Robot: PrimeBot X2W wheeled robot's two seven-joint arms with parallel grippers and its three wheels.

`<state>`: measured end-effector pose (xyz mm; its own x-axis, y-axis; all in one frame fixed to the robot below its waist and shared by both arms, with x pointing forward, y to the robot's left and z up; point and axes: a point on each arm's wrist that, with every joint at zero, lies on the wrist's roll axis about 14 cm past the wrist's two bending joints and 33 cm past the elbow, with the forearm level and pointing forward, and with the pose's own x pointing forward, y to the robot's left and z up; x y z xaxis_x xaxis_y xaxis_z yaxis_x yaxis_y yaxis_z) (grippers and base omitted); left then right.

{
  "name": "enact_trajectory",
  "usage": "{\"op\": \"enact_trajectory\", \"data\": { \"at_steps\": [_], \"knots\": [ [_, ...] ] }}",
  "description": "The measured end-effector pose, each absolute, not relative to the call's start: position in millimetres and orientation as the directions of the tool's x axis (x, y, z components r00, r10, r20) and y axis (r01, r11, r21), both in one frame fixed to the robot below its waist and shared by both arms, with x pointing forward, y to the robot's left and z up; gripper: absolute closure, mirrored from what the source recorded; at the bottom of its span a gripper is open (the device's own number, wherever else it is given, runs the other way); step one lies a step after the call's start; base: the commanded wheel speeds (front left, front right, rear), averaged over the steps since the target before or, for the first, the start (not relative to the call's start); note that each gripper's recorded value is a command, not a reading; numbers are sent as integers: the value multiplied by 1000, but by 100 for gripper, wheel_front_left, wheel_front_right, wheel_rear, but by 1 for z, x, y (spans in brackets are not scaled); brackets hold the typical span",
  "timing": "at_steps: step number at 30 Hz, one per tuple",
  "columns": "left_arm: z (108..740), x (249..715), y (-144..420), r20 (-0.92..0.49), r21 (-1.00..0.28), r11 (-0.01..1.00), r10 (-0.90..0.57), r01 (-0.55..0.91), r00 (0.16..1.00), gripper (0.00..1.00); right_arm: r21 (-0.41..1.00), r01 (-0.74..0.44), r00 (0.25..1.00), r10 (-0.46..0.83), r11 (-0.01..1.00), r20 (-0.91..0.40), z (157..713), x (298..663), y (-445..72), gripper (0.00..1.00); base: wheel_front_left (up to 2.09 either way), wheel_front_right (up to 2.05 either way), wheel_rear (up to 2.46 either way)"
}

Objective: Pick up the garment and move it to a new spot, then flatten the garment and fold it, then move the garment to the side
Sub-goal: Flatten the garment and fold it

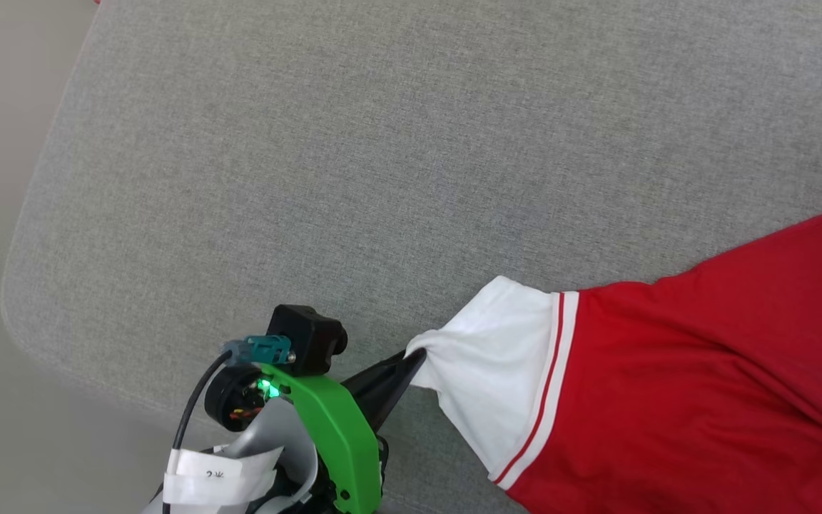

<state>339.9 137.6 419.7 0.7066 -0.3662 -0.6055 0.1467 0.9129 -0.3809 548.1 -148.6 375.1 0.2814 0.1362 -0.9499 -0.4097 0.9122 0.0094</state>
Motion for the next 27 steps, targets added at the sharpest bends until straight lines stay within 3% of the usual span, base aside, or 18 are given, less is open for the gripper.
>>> {"op": "enact_trajectory", "data": {
  "at_steps": [3, 4, 5, 10, 15, 23, 27],
  "knots": [
    [419, 341, 142, -606, -375, 917, -352, 134, 713, 100, 10, -433, 251, 132, 901, -959, 367, 545, -146, 0, 0, 0, 0],
    [419, 340, 142, -608, -374, 918, -350, 131, 713, 100, 11, -435, 247, 132, 900, -960, 365, 544, -146, 7, 0, 0, 0],
    [419, 340, 143, -608, -373, 919, -346, 127, 714, 100, 15, -441, 240, 134, 898, -962, 364, 543, -146, 100, 0, 0, 0],
    [419, 340, 144, -607, -371, 920, -343, 125, 717, 100, 28, -451, 239, 150, 892, -959, 364, 538, -141, 100, 0, 0, 0],
    [421, 340, 146, -598, -367, 922, -337, 125, 727, 100, 29, -448, 291, 176, 893, -940, 371, 541, -138, 100, 0, 0, 0],
    [443, 348, 156, -533, -341, 931, -305, 129, 789, 100, 33, -435, 430, 240, 900, -871, 399, 543, -133, 100, 0, 0, 0],
    [460, 352, 164, -486, -316, 939, -282, 135, 827, 100, 14, -426, 544, 269, 905, -795, 431, 548, -136, 100, 0, 0, 0]
  ]
}}
